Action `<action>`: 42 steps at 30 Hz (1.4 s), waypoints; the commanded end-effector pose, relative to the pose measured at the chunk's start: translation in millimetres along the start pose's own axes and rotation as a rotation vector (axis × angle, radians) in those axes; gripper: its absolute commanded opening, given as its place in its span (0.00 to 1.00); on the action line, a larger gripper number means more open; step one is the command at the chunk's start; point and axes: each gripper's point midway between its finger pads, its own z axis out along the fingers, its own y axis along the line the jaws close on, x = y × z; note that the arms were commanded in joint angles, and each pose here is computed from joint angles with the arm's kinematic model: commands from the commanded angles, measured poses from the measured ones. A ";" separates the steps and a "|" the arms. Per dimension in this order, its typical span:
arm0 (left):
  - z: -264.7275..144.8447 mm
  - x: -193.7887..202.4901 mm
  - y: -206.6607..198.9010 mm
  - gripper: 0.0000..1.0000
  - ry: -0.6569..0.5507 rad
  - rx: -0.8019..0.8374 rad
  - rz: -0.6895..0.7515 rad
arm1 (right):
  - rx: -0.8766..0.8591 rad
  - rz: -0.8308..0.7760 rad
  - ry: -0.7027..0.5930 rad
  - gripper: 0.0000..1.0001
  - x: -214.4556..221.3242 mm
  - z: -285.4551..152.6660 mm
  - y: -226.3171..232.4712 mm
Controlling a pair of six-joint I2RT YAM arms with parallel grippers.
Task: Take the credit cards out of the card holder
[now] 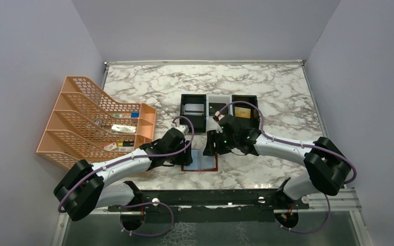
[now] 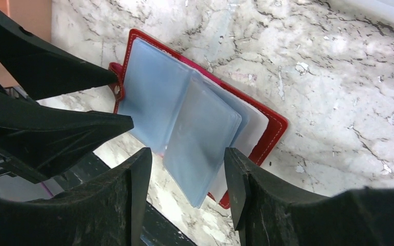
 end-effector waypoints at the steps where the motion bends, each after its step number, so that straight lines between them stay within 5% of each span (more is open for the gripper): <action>1: -2.6 -1.1 -10.6 0.57 -0.007 0.050 -0.004 | 0.035 -0.036 -0.024 0.54 -7.7 -5.7 0.4; 9: -1.0 0.8 -13.5 0.57 -0.003 0.066 -0.003 | -0.044 -0.032 0.004 0.51 -2.9 3.5 13.0; 19: -0.9 2.5 -8.0 0.62 -0.013 0.045 -0.009 | 0.182 0.072 -0.027 0.54 8.7 5.1 -34.4; 42: -9.7 -23.8 15.4 0.79 -0.165 -0.092 -0.043 | 0.058 0.039 -0.043 0.50 -3.4 1.6 -6.6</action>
